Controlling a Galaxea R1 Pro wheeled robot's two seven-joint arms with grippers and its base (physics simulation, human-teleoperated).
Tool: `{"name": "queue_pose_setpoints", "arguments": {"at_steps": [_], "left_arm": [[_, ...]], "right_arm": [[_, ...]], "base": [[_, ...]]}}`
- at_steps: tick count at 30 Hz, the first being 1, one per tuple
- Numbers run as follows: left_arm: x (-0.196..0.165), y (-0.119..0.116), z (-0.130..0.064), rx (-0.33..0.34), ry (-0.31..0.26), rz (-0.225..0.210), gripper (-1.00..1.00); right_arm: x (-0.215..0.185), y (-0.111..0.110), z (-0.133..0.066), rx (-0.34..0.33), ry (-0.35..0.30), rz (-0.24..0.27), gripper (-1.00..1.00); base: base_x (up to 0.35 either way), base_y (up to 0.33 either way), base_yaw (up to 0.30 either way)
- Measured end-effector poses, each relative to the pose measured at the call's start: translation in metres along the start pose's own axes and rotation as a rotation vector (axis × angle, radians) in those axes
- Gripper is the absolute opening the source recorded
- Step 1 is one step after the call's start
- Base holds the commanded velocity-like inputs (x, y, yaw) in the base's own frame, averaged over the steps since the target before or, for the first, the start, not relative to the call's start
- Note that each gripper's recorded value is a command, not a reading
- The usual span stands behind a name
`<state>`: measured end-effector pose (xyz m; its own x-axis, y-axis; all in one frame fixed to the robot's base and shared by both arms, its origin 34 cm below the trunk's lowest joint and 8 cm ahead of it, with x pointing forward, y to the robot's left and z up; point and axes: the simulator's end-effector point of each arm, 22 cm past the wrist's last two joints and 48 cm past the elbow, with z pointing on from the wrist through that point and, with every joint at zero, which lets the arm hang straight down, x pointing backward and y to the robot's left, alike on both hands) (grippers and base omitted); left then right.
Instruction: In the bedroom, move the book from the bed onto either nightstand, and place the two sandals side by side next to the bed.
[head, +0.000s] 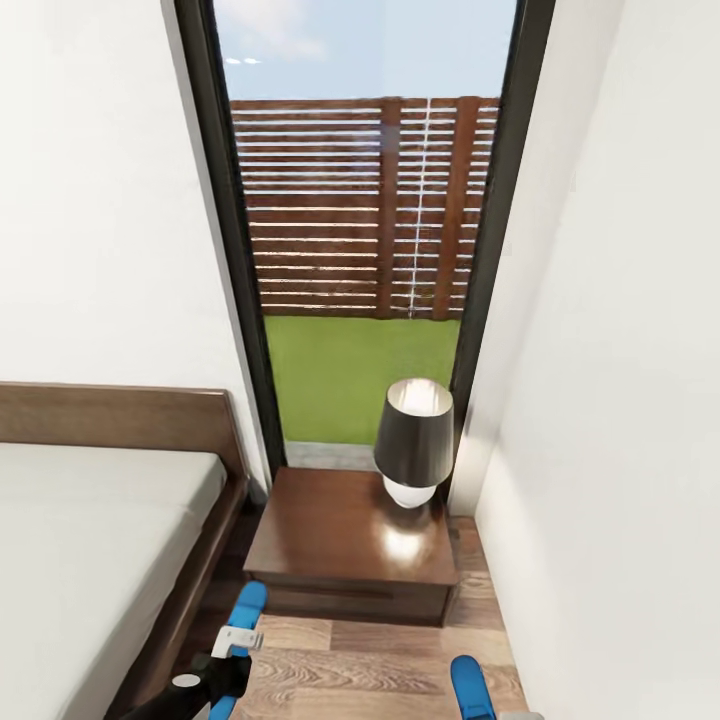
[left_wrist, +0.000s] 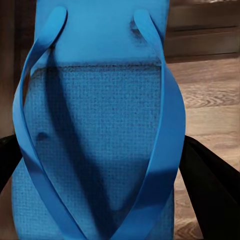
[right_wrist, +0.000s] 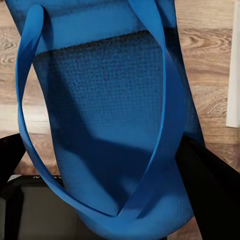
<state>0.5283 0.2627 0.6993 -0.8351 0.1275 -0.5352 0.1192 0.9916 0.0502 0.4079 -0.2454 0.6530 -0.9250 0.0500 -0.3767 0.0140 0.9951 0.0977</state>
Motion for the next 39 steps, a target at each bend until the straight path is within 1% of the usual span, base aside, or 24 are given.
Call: {"name": "queue_pose_setpoints", "arguments": {"at_steps": [5, 8, 9, 12, 15, 19, 22, 23, 25, 31, 35, 39], "left_arm": [[0.002, -0.002, 0.0, 0.001, 0.008, -0.002, -1.0], [0.004, -0.009, 0.0, 0.009, 0.019, -0.004, -1.0], [0.014, -0.013, 0.0, 0.013, 0.041, -0.008, -1.0], [0.041, -0.016, -0.003, 0.012, 0.09, -0.016, -1.0], [0.066, -0.018, -0.007, 0.013, 0.131, -0.02, -1.0], [0.114, -0.023, -0.017, 0.014, 0.201, -0.027, -1.0], [0.132, -0.025, -0.022, 0.016, 0.224, -0.03, -1.0], [0.147, -0.027, -0.026, 0.016, 0.242, -0.035, -1.0], [0.153, -0.025, -0.029, 0.013, 0.238, -0.038, -1.0], [0.148, -0.023, -0.028, 0.009, 0.193, -0.039, -1.0], [0.144, -0.022, -0.027, 0.007, 0.17, -0.041, -1.0], [0.143, -0.022, -0.027, 0.007, 0.163, -0.041, -1.0]], "right_arm": [[0.0, -0.001, 0.0, 0.001, 0.0, 0.0, -1.0], [0.0, -0.001, 0.0, 0.002, 0.0, 0.001, -1.0], [0.0, -0.001, 0.0, 0.002, 0.0, 0.0, -1.0], [0.0, -0.001, 0.0, 0.002, 0.001, 0.0, -1.0], [0.0, -0.002, 0.0, 0.002, 0.0, 0.0, -1.0], [0.0, -0.005, 0.0, 0.006, 0.001, 0.001, -1.0], [0.0, -0.005, 0.0, 0.006, 0.001, 0.001, -1.0], [0.001, -0.005, 0.0, 0.007, 0.001, 0.001, -1.0], [0.001, -0.005, 0.0, 0.007, 0.002, 0.0, -1.0], [0.001, -0.004, 0.0, 0.004, 0.002, -0.001, -1.0], [0.001, -0.002, 0.0, 0.002, 0.002, -0.002, -1.0], [0.001, -0.001, 0.0, 0.001, 0.002, -0.004, -1.0]], "base": [[0.058, -0.021, 0.0], [0.022, -0.008, 0.0], [0.011, -0.004, 0.0], [0.007, -0.003, 0.0], [0.004, -0.001, 0.0], [0.001, 0.0, 0.0], [0.0, 0.0, 0.0], [0.0, 0.0, 0.0], [0.0, 0.0, 0.0], [0.0, 0.0, 0.037], [0.0, 0.0, 0.155], [0.0, 0.0, 0.22]]}}
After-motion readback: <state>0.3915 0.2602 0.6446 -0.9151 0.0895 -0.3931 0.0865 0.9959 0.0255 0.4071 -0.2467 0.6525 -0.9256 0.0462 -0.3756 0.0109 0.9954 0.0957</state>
